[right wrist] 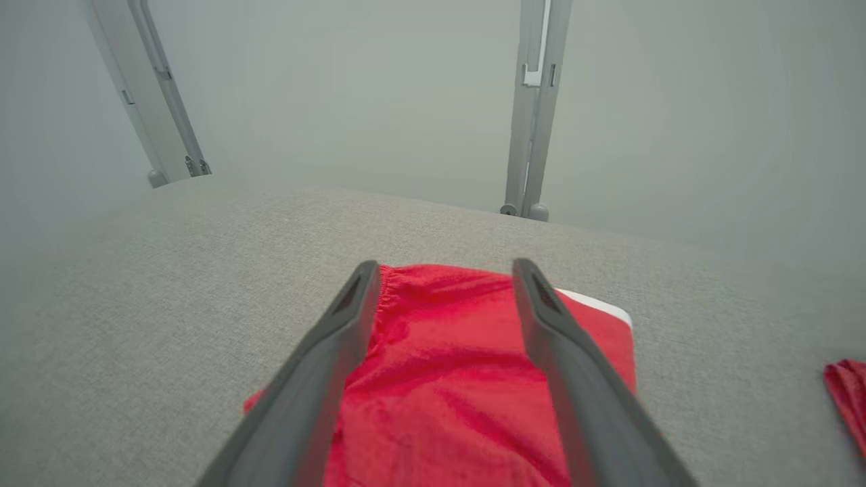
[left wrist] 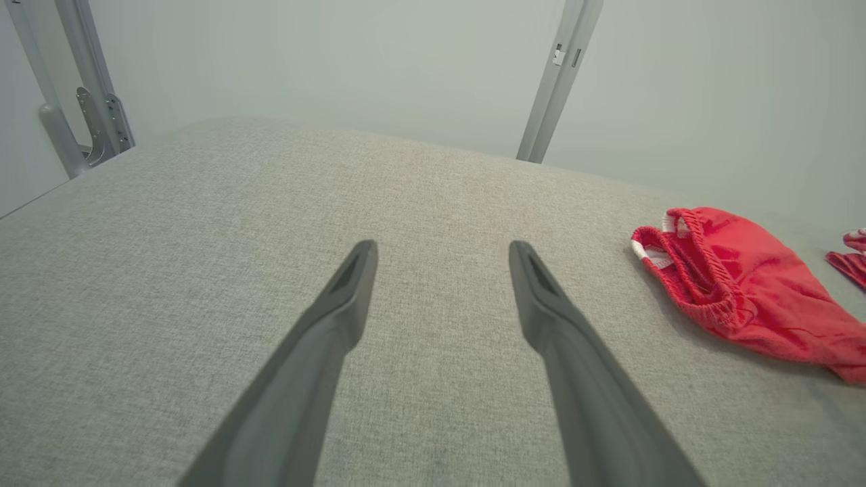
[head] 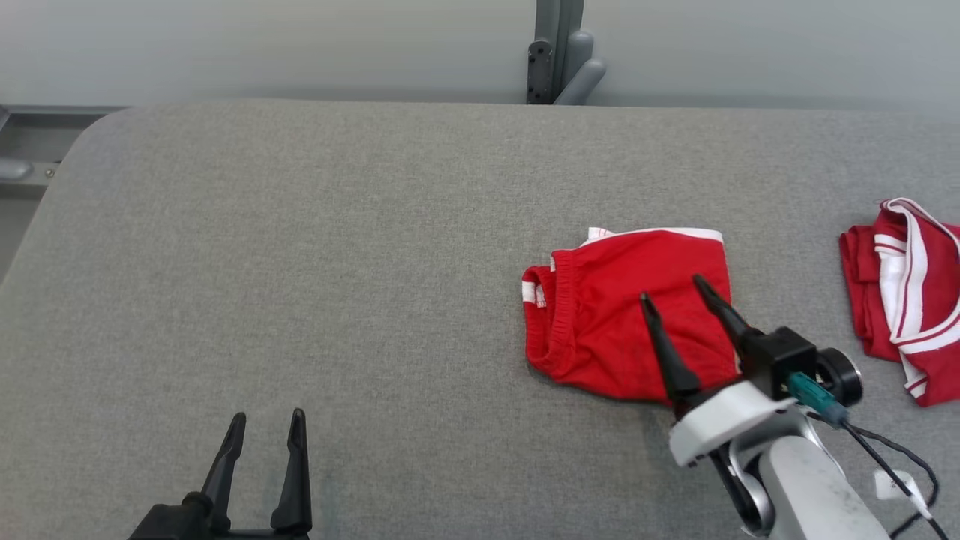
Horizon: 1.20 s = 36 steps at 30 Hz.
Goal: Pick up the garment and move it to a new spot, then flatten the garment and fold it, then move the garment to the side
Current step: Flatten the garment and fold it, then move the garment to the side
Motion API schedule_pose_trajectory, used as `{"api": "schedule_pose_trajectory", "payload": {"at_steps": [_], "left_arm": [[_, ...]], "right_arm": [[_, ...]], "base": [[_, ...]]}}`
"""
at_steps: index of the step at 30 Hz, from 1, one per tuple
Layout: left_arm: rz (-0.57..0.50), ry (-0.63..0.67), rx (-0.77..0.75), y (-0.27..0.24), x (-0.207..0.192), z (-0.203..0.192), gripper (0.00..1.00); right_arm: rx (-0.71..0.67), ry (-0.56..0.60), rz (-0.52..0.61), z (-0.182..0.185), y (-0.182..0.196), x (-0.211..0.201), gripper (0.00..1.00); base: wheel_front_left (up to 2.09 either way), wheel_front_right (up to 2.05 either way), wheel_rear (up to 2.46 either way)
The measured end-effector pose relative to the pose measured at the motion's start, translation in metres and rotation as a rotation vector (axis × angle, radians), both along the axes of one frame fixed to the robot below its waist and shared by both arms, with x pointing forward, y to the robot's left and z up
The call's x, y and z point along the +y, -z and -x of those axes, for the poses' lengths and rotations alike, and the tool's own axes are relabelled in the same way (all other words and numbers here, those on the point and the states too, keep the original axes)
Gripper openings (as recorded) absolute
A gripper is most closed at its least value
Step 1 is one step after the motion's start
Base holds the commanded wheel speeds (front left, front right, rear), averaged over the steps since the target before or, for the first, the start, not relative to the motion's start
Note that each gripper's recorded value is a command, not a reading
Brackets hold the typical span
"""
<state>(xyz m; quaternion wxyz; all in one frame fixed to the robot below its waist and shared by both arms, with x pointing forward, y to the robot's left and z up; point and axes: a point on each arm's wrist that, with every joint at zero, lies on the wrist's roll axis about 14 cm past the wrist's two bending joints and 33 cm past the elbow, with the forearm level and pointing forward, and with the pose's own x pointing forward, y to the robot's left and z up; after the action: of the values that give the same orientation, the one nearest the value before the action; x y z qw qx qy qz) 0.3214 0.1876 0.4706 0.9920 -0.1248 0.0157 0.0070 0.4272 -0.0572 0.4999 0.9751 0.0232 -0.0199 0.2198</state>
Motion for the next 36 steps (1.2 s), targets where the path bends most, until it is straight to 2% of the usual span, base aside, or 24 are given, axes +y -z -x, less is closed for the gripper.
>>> {"api": "schedule_pose_trajectory", "payload": {"at_steps": [10, 17, 29, 33, 36], "left_arm": [[0.001, 0.015, -0.041, -0.011, -0.004, 0.008, 1.0], [0.006, 0.022, -0.05, -0.013, -0.006, 0.013, 1.0], [0.012, 0.026, -0.048, -0.011, -0.007, 0.016, 1.0], [0.019, 0.025, -0.047, -0.011, -0.007, 0.016, 1.0], [0.024, 0.032, -0.036, -0.008, -0.01, 0.014, 1.0]], "right_arm": [[-0.11, 0.25, 0.048, 0.036, -0.029, -0.094, 1.0], [-0.06, 0.343, 0.062, 0.068, -0.012, -0.127, 1.0], [-0.025, 0.384, 0.058, 0.083, -0.002, -0.14, 1.0], [0.041, 0.379, -0.033, 0.079, 0.013, -0.133, 1.0], [0.115, 0.369, -0.097, 0.064, 0.024, -0.129, 1.0]], "base": [[0.0, 0.0, 0.0], [0.0, 0.0, 0.0], [0.0, 0.0, 0.0], [0.0, 0.0, 0.0], [0.0, 0.0, 0.0]]}}
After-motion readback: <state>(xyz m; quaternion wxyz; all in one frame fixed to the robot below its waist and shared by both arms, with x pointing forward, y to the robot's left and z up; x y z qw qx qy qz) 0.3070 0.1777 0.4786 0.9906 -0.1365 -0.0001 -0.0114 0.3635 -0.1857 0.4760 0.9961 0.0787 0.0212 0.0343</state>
